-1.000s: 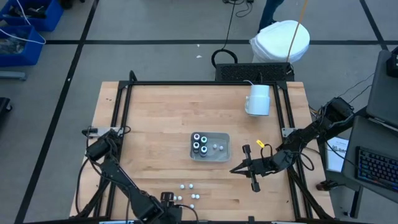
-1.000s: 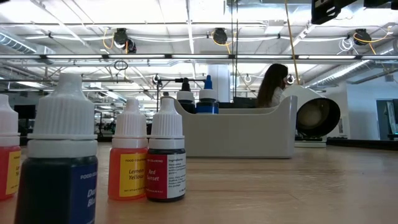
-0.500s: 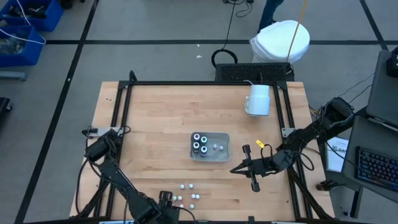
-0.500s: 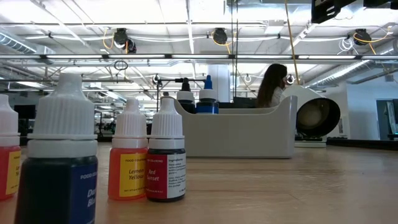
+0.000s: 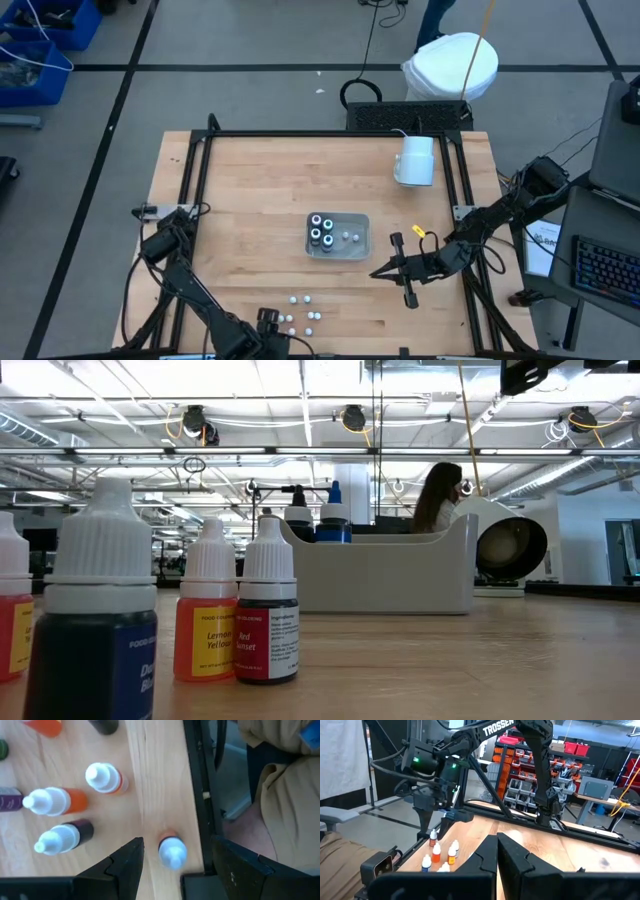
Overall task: Pick & Place food coloring
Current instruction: Put the small red food coloring into the gray bin
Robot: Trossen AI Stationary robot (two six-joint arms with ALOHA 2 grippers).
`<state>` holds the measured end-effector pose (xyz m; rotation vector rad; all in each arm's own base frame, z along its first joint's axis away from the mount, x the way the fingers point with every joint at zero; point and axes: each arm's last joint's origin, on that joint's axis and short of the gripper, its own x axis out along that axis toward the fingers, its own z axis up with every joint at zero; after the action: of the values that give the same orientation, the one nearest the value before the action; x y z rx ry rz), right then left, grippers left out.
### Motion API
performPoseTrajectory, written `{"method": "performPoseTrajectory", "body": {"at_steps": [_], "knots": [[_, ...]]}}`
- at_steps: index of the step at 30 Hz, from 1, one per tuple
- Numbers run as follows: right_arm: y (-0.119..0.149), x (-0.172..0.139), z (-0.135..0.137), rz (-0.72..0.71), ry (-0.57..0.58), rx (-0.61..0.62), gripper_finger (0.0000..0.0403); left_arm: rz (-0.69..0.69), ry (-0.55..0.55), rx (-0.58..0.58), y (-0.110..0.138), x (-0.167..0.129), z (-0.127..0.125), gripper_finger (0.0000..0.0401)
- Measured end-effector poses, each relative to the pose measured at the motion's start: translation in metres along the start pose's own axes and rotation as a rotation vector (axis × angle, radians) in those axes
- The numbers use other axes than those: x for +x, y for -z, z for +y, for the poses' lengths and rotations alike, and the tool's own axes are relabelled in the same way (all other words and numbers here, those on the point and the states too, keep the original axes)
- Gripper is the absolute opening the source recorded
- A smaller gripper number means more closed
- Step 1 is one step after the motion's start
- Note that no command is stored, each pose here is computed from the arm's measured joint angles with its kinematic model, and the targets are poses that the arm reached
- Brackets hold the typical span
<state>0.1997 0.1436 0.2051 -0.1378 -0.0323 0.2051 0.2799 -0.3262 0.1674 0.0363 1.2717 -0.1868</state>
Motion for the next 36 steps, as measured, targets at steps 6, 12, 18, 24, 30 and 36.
{"method": "performPoseTrajectory", "body": {"at_steps": [6,12,18,24,30,36], "knots": [[0.0,0.0,0.0001,0.0,0.0,-0.001,0.0,-0.003,0.0,-0.001,-0.0004,-0.0004,0.0002,0.0234],[0.0,0.0,0.0001,0.0,0.0,-0.001,0.0,-0.016,-0.013,-0.001,-0.001,-0.0004,0.0006,0.0234],[0.0,0.0,0.0001,0.0,0.0,-0.001,0.0,-0.023,-0.017,-0.001,-0.0012,0.001,0.0003,0.0234],[-0.0002,0.0,0.0001,-0.002,0.0,-0.007,0.0,-0.03,-0.004,0.009,-0.0021,0.0048,-0.0012,0.0234],[-0.0007,0.0,-0.0001,-0.006,0.001,-0.006,0.0,-0.02,0.0,0.004,-0.0015,0.0052,-0.0013,0.0234],[-0.0007,0.0,-0.0001,-0.006,0.001,-0.006,0.0,-0.019,0.001,0.0,-0.0014,0.0052,-0.0013,0.0192]]}}
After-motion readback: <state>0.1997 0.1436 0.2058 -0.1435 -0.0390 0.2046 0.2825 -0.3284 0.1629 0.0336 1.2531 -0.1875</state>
